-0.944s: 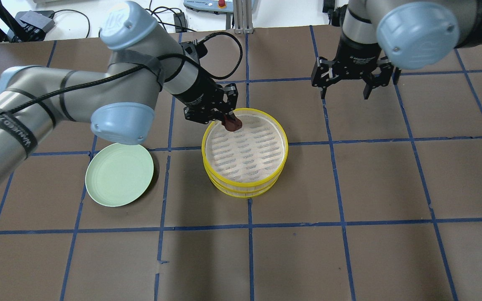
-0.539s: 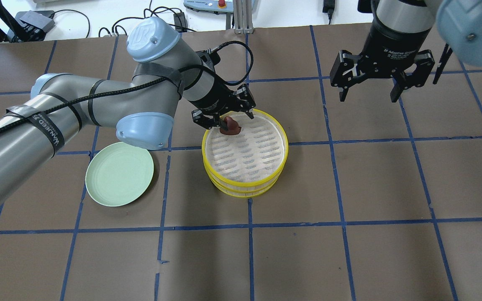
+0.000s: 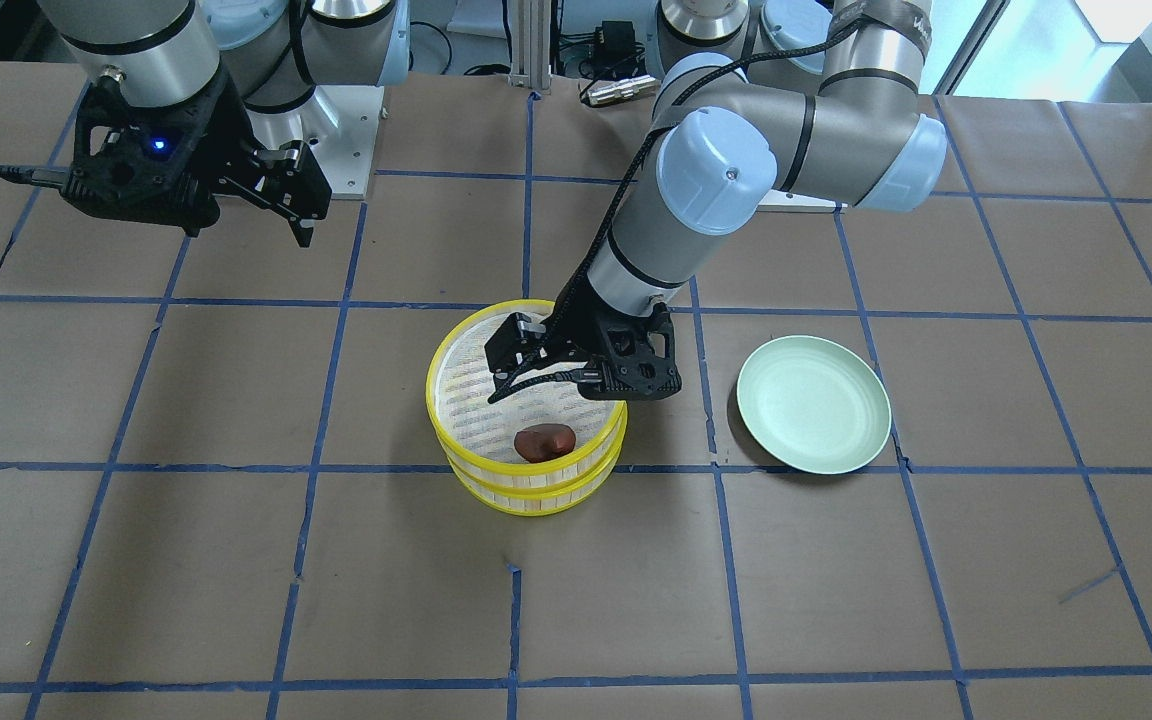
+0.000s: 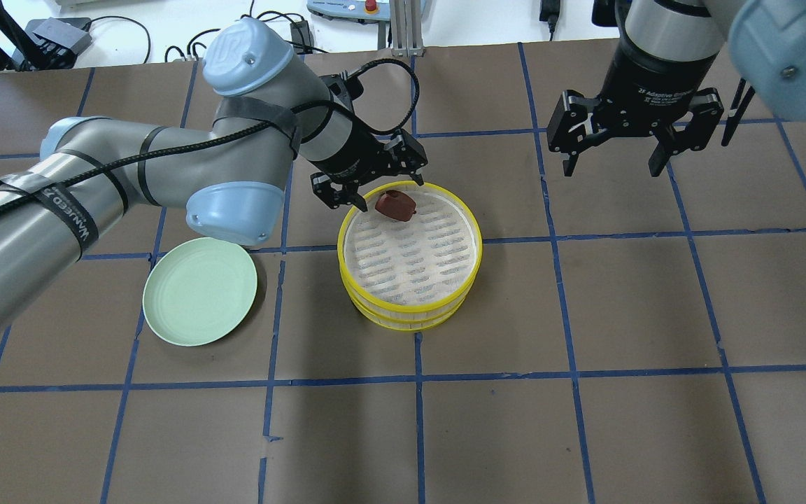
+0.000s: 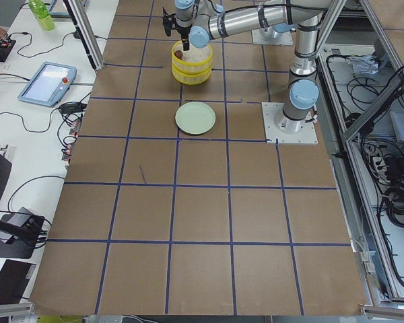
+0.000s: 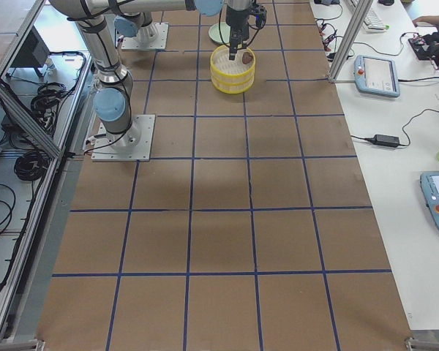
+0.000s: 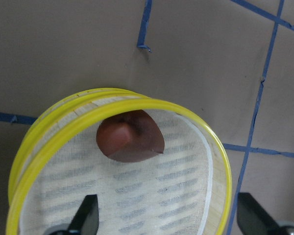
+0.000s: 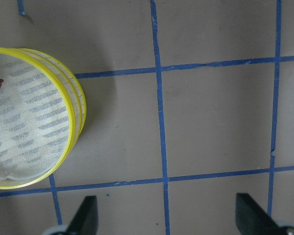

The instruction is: Stack buns with steamer

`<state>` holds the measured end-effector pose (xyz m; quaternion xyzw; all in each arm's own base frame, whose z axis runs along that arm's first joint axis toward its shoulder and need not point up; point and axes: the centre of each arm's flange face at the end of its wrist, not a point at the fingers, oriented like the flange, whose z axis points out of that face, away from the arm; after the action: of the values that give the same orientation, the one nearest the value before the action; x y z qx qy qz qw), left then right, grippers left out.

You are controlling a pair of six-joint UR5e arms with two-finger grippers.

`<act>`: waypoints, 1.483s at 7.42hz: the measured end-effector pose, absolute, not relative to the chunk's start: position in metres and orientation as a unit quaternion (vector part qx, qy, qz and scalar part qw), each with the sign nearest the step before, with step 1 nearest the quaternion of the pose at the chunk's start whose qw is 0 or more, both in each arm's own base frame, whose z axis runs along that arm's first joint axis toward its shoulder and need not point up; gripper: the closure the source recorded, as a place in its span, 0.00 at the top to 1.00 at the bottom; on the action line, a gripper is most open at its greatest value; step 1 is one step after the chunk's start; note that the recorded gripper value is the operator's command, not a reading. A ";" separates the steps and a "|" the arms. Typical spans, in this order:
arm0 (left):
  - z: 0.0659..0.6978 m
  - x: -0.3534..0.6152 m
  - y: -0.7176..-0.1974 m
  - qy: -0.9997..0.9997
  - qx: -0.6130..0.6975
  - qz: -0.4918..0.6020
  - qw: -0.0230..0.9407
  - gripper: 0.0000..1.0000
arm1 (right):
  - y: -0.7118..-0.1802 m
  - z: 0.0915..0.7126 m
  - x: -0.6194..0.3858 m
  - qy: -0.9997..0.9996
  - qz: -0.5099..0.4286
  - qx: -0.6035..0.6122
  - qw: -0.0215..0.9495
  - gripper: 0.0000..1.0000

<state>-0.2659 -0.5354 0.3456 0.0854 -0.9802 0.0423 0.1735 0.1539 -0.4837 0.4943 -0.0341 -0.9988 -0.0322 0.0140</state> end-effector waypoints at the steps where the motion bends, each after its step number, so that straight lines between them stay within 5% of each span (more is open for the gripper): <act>1: 0.351 -0.238 -0.541 -0.987 0.046 0.051 0.145 1.00 | -0.483 0.495 0.154 -0.999 -0.032 -0.033 0.015 1.00; 7: 0.499 -0.102 -0.484 -0.995 -0.091 -0.020 -0.020 1.00 | -0.484 0.495 0.154 -0.999 -0.027 -0.030 0.018 1.00; 11: 0.506 -0.104 -0.450 -0.995 -0.093 -0.020 -0.027 1.00 | -0.485 0.496 0.151 -0.999 -0.025 -0.034 0.014 1.00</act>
<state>-0.1043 -0.4501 0.5063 -0.0931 -0.9951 -0.0205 -0.0270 0.1510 -0.4849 0.4959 -0.0336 -0.9990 -0.0252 0.0144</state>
